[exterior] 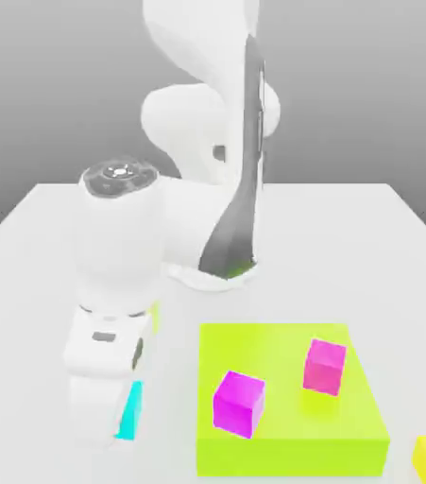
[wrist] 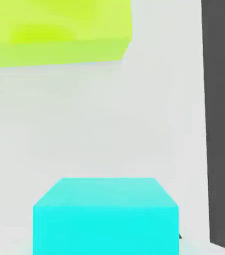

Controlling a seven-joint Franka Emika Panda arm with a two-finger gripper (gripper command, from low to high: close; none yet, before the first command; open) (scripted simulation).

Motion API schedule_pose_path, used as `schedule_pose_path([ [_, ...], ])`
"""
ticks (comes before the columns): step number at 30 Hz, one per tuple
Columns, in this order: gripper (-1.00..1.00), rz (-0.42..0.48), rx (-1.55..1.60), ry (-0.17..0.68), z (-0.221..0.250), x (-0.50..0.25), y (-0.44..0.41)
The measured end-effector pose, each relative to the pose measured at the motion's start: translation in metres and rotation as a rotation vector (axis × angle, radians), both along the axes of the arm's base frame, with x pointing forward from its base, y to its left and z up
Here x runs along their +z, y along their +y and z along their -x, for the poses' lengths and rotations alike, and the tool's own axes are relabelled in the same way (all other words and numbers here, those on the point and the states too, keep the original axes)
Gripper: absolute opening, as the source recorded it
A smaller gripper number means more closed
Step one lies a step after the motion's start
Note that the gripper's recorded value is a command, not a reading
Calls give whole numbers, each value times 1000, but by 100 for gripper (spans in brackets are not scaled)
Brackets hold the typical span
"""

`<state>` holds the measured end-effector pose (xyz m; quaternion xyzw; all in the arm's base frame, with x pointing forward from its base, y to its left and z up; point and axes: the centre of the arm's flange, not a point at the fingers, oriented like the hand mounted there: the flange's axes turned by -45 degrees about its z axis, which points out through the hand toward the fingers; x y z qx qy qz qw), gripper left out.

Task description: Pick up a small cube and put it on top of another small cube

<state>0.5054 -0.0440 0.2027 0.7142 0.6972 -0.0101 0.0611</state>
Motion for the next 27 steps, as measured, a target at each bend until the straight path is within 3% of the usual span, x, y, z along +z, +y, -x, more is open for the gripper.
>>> schedule_pose_path([
  [3, -100, 2, 45, -20, -33, 2, 69],
  [7, -100, -19, 85, -21, -44, 9, 167],
  [17, -100, -87, 115, 62, 16, 33, 318],
  [21, -100, -97, 114, 77, 25, -9, 324],
  [22, 100, -97, 113, 78, 26, -21, 324],
  [27, 100, -97, 113, 78, 26, -21, 324],
])
